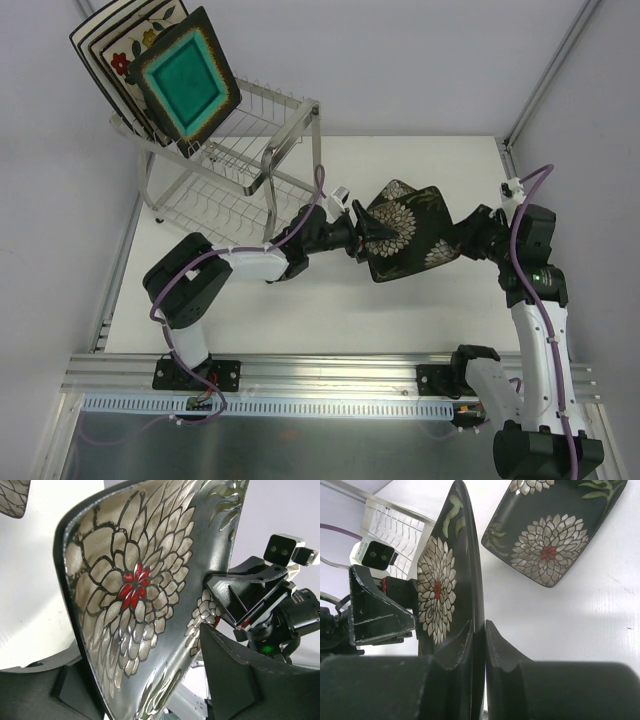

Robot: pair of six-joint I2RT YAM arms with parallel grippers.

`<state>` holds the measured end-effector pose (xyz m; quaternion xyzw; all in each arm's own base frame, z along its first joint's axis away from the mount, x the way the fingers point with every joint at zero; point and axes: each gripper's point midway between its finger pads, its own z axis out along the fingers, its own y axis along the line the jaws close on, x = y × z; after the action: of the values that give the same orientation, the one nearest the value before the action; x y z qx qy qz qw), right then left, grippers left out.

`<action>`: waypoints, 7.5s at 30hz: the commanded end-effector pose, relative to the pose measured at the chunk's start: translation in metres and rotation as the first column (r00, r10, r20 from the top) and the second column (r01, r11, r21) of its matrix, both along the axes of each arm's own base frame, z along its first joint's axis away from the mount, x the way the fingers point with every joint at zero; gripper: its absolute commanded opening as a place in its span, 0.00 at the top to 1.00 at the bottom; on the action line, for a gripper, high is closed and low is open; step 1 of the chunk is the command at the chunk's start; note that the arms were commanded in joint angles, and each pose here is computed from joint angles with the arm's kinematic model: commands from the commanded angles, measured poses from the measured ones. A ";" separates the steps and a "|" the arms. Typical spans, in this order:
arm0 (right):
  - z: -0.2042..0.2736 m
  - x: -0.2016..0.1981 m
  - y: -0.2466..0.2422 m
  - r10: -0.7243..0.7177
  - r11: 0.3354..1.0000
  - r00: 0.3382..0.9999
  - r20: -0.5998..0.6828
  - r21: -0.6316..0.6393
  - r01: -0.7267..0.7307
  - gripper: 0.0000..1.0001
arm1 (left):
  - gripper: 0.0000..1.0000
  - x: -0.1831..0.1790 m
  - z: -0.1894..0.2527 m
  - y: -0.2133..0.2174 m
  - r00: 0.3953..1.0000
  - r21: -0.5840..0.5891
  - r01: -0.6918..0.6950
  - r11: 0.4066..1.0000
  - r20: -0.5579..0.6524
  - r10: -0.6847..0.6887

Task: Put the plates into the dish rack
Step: Pass the plate from the right arm to the left, then insert the plate into the dish rack

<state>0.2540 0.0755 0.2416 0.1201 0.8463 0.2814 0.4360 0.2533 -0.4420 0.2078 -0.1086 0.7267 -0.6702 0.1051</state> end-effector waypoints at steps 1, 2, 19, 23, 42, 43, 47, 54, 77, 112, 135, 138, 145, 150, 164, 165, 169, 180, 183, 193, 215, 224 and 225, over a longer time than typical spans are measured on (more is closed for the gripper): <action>0.033 0.002 0.019 0.079 0.993 0.991 0.107 0.075 -0.087 0.99 | 0.37 -0.016 0.082 -0.004 0.984 -0.223 0.106 0.969 0.161 -0.070; 0.031 0.002 0.019 0.078 0.994 0.991 0.104 0.073 -0.086 0.99 | 0.41 -0.016 0.083 -0.004 0.984 -0.224 0.109 0.969 0.163 -0.073; 0.013 -0.002 0.006 0.049 0.999 0.998 0.028 0.001 -0.049 0.99 | 0.98 -0.028 0.095 0.002 0.958 -0.239 0.196 0.951 0.251 -0.135; 0.004 -0.004 -0.008 -0.015 0.998 1.000 -0.002 -0.056 0.015 0.89 | 1.00 -0.030 0.101 0.001 0.949 -0.241 0.217 0.946 0.280 -0.147; 0.028 -0.022 -0.034 -0.115 0.973 0.993 0.013 -0.197 0.116 0.05 | 1.00 -0.031 0.119 -0.011 0.913 -0.182 0.232 0.956 0.379 -0.149; 0.031 -0.023 -0.035 -0.123 0.970 0.992 0.020 -0.209 0.124 0.03 | 1.00 -0.030 0.120 -0.011 0.908 -0.176 0.228 0.958 0.393 -0.144; 0.046 -0.030 -0.037 -0.137 0.966 0.990 0.031 -0.219 0.140 0.00 | 1.00 -0.027 0.116 -0.013 0.903 -0.136 0.213 0.968 0.405 -0.141; 0.086 -0.041 -0.035 -0.123 0.966 0.988 0.095 -0.218 0.141 0.00 | 1.00 -0.016 0.114 -0.014 0.881 -0.065 0.154 0.986 0.460 -0.107; 0.149 -0.075 -0.026 -0.056 0.968 0.942 0.331 -0.214 0.133 0.00 | 1.00 0.002 0.143 -0.016 0.646 0.177 -0.004 0.984 0.752 -0.132; 0.130 -0.139 -0.024 0.058 0.957 0.872 0.486 -0.276 0.091 0.00 | 1.00 0.037 0.422 0.130 -0.107 -0.227 -0.540 0.810 0.974 0.202; 0.108 -0.137 -0.027 0.104 0.937 0.892 0.439 -0.344 0.060 0.01 | 1.00 0.052 0.460 0.328 -0.267 -0.288 -0.803 0.521 0.957 0.116; 0.106 -0.136 -0.027 0.110 0.935 0.895 0.432 -0.351 0.054 0.00 | 1.00 0.060 0.447 0.348 -0.242 -0.251 -0.840 0.481 0.967 0.083; 0.103 -0.133 -0.025 0.130 0.931 0.902 0.412 -0.363 0.032 0.01 | 1.00 0.084 0.409 0.381 -0.172 -0.163 -0.900 0.405 0.985 0.014; 0.102 -0.131 -0.025 0.137 0.927 0.906 0.401 -0.373 0.025 0.01 | 1.00 0.098 0.397 0.395 -0.157 -0.129 -0.924 0.360 0.986 -0.049; 0.100 -0.127 -0.028 0.149 0.913 0.913 0.379 -0.408 0.020 0.00 | 1.00 0.125 0.368 0.412 -0.100 -0.064 -0.942 0.331 0.991 -0.091; 0.100 -0.126 -0.028 0.149 0.912 0.913 0.381 -0.410 0.022 0.00 | 1.00 0.127 0.364 0.412 -0.091 -0.055 -0.941 0.333 0.992 -0.091; 0.099 -0.124 -0.028 0.153 0.909 0.915 0.374 -0.416 0.018 0.00 | 1.00 0.129 0.356 0.412 -0.082 -0.037 -0.941 0.335 0.989 -0.122; 0.095 -0.121 -0.027 0.158 0.907 0.917 0.366 -0.421 0.012 0.00 | 1.00 0.142 0.324 0.419 -0.057 -0.026 -0.952 0.306 0.994 -0.094; 0.095 -0.121 -0.027 0.157 0.907 0.917 0.366 -0.421 0.013 0.00 | 1.00 0.144 0.318 0.421 -0.059 -0.031 -0.955 0.294 0.994 -0.090; 0.094 -0.120 -0.026 0.161 0.909 0.919 0.360 -0.416 0.004 0.00 | 1.00 0.143 0.305 0.424 -0.041 -0.034 -0.958 0.285 0.999 -0.021; 0.091 -0.118 -0.022 0.166 0.916 0.920 0.355 -0.401 -0.011 0.00 | 1.00 0.138 0.289 0.433 -0.050 -0.071 -0.969 0.237 0.994 0.092; 0.091 -0.116 -0.021 0.164 0.917 0.921 0.355 -0.399 -0.009 0.00 | 1.00 0.143 0.296 0.433 -0.062 -0.084 -0.967 0.242 0.993 0.097; 0.091 -0.116 -0.021 0.165 0.917 0.920 0.355 -0.399 -0.011 0.00 | 1.00 0.144 0.297 0.433 -0.064 -0.086 -0.967 0.240 0.993 0.097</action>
<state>0.1305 0.0509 0.3254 -0.0587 0.7961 0.1405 0.5858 0.4053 -0.0249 0.4365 0.0202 0.6488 -0.1290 0.7497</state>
